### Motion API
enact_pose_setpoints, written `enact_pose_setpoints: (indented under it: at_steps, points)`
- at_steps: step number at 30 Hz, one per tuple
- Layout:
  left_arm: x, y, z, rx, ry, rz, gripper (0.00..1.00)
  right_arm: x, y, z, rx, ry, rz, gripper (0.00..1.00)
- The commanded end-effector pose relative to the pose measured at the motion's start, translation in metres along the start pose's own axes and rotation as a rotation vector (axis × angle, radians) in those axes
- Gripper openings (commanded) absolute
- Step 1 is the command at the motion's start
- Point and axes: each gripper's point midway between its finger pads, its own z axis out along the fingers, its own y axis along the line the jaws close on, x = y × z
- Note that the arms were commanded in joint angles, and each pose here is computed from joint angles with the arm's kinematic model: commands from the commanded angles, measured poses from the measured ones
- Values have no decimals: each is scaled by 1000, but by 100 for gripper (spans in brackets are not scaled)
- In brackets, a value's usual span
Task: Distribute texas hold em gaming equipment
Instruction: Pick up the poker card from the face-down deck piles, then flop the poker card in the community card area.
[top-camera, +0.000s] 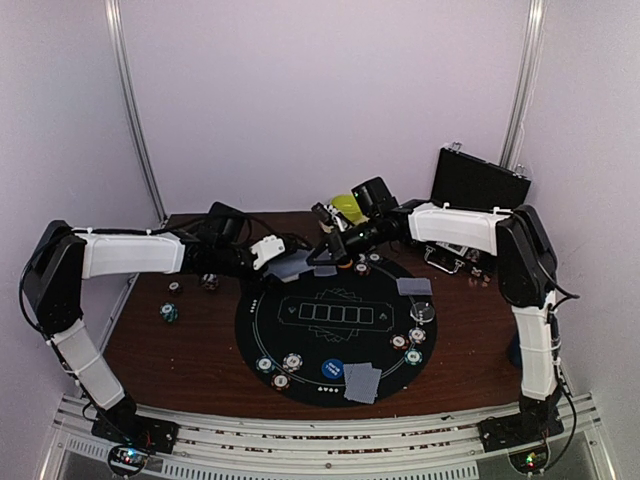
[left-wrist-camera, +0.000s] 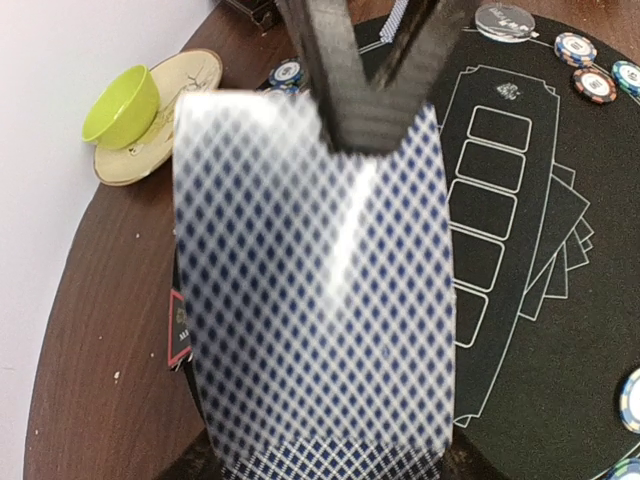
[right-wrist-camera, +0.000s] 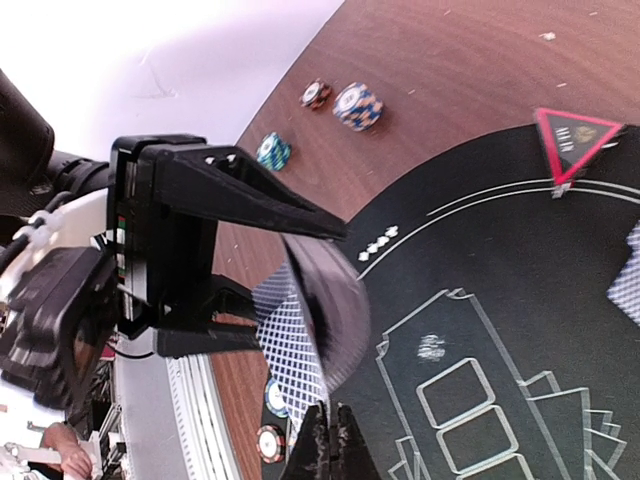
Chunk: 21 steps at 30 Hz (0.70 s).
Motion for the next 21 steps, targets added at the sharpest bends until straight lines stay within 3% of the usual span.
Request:
enact_pose_setpoints:
  at_steps: [1,8,15,21]
  points:
    - [14,12,1,-28,15,-28,56,-29,1,-39,25,-92,-33,0]
    - [21,15,3,-33,34,-37,56,-43,-12,-60,109,-130,-63,0]
    - [32,36,-13,-79,46,-63,56,-62,-56,-86,512,-128,-209,0]
    - [39,52,-37,-136,48,-84,56,-46,-71,-74,769,-34,-341,0]
